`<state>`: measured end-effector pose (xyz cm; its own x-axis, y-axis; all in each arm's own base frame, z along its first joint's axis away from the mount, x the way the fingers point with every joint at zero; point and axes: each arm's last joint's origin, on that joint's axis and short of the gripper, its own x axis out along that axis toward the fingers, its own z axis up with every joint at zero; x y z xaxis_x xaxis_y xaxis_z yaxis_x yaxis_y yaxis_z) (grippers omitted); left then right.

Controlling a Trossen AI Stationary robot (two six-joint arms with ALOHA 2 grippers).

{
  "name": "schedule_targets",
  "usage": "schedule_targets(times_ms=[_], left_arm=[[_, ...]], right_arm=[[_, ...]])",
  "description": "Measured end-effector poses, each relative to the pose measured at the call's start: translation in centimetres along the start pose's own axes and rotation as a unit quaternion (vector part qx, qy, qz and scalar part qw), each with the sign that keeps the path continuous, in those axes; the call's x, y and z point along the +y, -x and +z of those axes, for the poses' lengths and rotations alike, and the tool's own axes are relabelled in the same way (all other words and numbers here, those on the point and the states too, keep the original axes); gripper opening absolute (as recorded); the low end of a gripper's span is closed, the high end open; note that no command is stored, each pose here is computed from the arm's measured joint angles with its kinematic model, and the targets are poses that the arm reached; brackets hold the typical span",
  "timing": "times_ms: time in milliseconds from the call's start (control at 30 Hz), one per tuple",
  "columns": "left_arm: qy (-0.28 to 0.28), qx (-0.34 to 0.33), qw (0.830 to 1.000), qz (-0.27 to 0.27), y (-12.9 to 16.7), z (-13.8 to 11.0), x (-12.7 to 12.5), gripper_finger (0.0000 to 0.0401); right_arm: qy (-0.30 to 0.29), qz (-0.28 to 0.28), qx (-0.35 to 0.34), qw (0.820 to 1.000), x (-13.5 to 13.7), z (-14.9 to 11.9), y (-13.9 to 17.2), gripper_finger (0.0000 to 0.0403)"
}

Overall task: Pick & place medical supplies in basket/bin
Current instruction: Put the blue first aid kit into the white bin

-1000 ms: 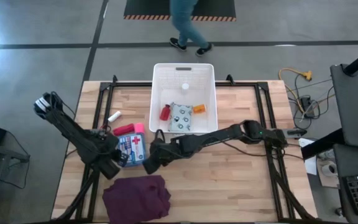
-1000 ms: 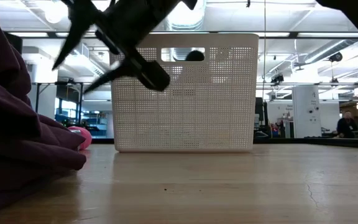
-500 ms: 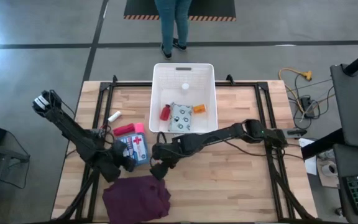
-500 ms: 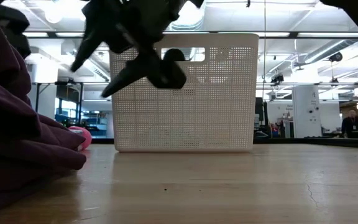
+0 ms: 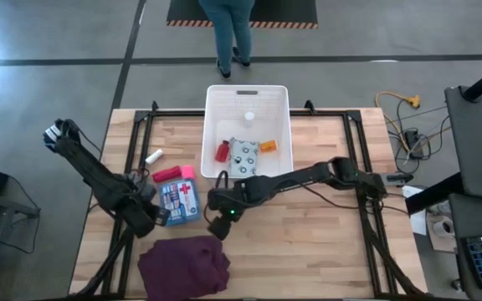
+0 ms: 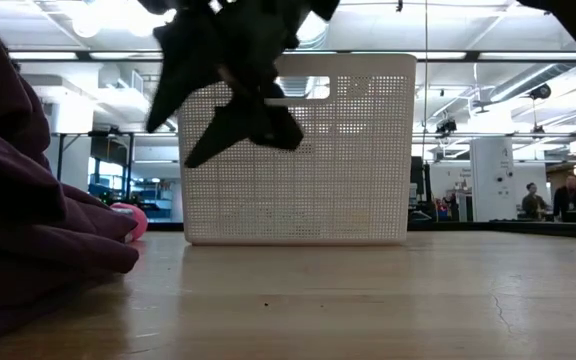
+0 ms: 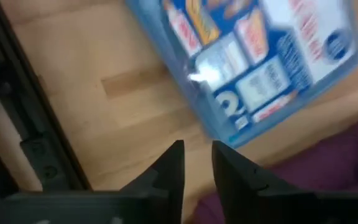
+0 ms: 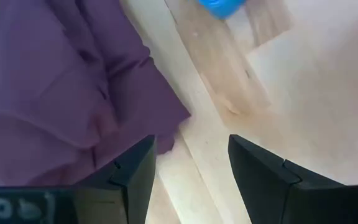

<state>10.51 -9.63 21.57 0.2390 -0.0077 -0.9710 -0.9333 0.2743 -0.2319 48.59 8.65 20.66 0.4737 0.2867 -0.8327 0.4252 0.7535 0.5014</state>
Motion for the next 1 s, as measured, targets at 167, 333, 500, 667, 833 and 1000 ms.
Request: schedule_targets(times_ms=[167,333,500,667,833,1000], left_arm=[[-0.011,-0.017,1.0,0.001,-1.5,-0.1,0.1,0.0022],[-0.029,-0.043,0.998,0.019,-2.6,0.2,0.8,0.0001],[-0.008,-0.094,0.996,-0.001,-3.0,0.5,0.7,0.0],[-0.005,-0.123,0.992,-0.02,-3.5,0.6,0.6,0.0],[0.015,-0.112,0.991,-0.071,-5.4,0.4,0.6,0.0],[0.029,-0.103,0.991,-0.078,-6.3,0.3,0.7,0.0]], right_arm=[[-0.029,0.026,-0.032,0.999,-0.9,0.4,-1.3,0.0191],[-0.034,-0.006,-0.055,0.998,-1.6,0.2,-2.6,0.0177],[-0.04,-0.025,-0.087,0.995,-2.7,0.6,-4.0,0.0146],[-0.074,-0.008,-0.107,0.991,-4.0,1.2,-6.1,0.0107],[-0.078,-0.012,-0.105,0.991,-4.5,1.9,-7.9,0.0083],[-0.077,-0.039,-0.103,0.991,-4.3,2.6,-8.2,0.008]])
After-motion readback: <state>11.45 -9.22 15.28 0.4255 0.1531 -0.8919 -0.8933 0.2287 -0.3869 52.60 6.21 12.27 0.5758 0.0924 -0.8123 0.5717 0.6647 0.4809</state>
